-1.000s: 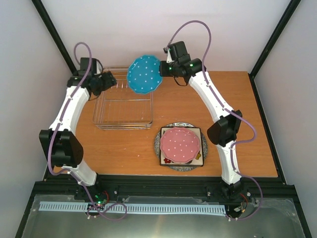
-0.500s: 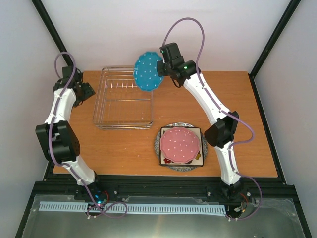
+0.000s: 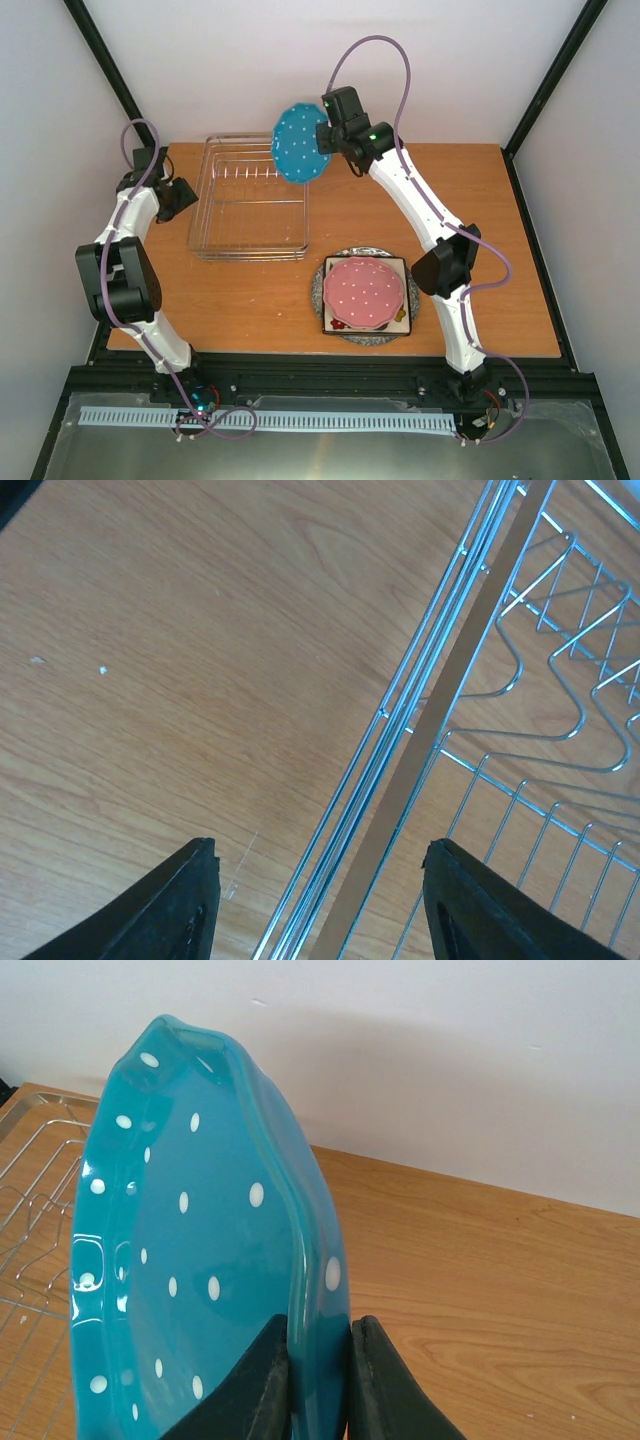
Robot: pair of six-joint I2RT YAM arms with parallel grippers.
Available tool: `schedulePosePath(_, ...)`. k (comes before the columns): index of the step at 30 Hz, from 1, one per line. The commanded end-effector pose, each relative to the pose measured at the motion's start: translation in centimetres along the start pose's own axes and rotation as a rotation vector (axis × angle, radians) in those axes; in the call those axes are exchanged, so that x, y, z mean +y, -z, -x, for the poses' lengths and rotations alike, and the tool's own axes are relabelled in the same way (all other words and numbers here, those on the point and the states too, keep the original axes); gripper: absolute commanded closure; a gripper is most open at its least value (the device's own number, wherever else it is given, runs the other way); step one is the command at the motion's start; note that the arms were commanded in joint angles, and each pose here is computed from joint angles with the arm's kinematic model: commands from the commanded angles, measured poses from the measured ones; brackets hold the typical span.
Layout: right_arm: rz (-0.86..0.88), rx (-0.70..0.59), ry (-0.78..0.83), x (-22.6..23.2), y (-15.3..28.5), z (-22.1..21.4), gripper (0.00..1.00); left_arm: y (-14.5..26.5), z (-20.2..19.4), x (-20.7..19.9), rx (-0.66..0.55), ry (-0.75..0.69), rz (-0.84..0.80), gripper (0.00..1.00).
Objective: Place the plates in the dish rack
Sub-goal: Adjust the dish rack at the center of the board.
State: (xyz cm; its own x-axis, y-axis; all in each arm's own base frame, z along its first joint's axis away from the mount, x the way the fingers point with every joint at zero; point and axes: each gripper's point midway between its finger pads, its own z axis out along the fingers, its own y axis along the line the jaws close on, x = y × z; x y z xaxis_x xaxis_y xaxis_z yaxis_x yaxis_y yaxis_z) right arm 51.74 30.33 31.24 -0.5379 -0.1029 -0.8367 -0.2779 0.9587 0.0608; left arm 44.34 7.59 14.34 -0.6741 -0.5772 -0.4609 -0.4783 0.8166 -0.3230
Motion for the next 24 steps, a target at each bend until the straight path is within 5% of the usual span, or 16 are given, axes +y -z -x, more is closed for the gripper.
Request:
schedulePosePath(1,0.044,-0.211,-0.067,0.6,3.2,6.2,0.97,-1.2,-0.2,-0.2,0.014,-0.014,-0.044,0.44)
schedulePosePath(8,0.040,-0.183,-0.072,0.2,2.8,5.5,0.97,-0.8,-0.9,-1.1,0.033,-0.027,-0.102,0.45)
schedulePosePath(24,0.058,-0.159,-0.063,0.7,2.1,4.8,0.97,-0.6,-4.2,2.0,0.082,0.032,0.023,0.98)
